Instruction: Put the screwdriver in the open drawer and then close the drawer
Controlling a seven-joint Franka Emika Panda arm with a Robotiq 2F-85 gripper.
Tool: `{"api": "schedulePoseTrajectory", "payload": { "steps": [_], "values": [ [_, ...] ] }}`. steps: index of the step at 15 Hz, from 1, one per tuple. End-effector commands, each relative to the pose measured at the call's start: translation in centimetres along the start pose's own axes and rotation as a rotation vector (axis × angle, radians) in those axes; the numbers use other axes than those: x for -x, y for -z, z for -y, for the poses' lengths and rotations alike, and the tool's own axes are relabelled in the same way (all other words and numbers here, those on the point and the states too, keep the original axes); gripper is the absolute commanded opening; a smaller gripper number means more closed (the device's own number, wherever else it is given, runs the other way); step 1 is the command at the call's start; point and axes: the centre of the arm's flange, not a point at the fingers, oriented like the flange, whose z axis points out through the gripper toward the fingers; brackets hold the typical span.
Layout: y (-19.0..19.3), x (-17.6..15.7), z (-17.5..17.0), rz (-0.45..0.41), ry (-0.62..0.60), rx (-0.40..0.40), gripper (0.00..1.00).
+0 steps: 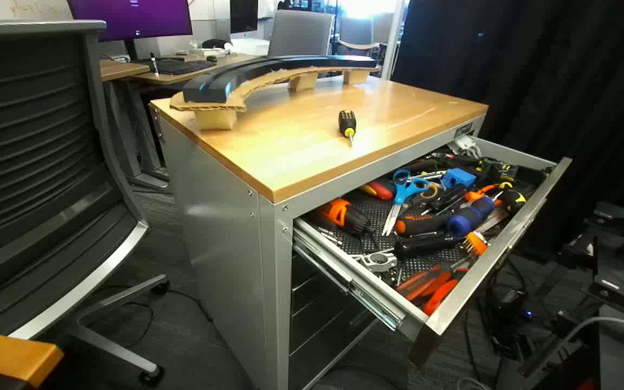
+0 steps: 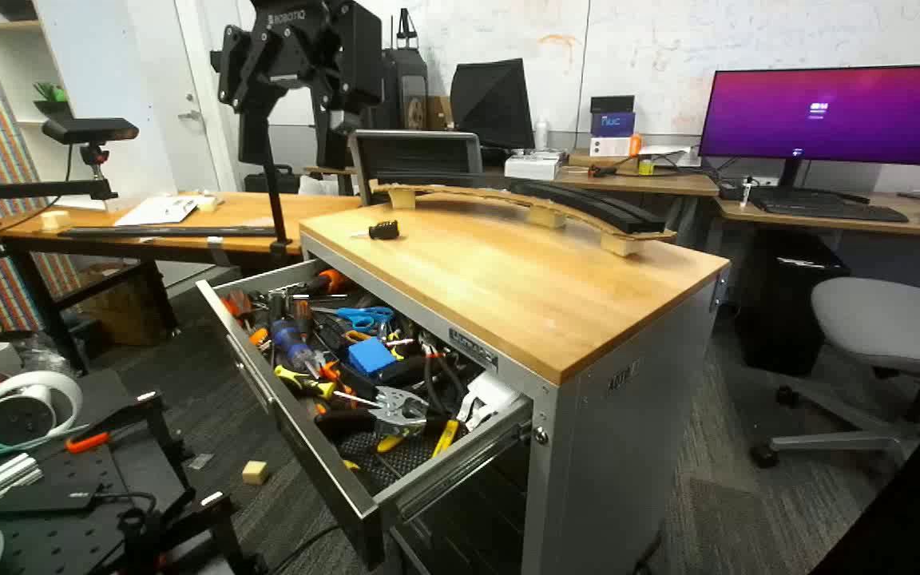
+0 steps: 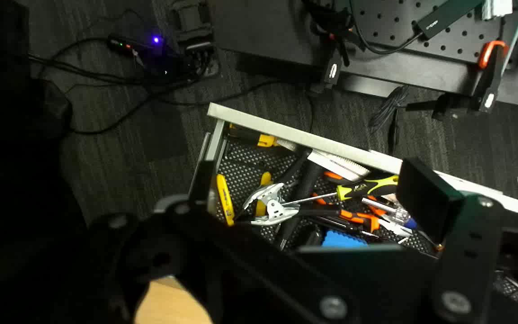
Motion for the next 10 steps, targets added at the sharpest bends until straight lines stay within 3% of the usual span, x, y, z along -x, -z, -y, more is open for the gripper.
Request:
{"api": "schedulePoseTrajectory", "payload": {
  "steps": [1,4,5,6,10],
  "values": [
    [0.10,-0.02,-0.04,-0.003,-0.001,0.001,1.00],
    [0.40,0.01,-0.12,-0.009,-0.002,0.004,1.00],
    [0.57,-0.16,0.26,-0.019,-0.043,-0.070,1.00],
    [0.42,-0.23,0.27,-0.004,-0.138,-0.091,1.00],
    [0.23,-0.74,0.49,-0.055,-0.273,-0.155,1.00]
  ]
}}
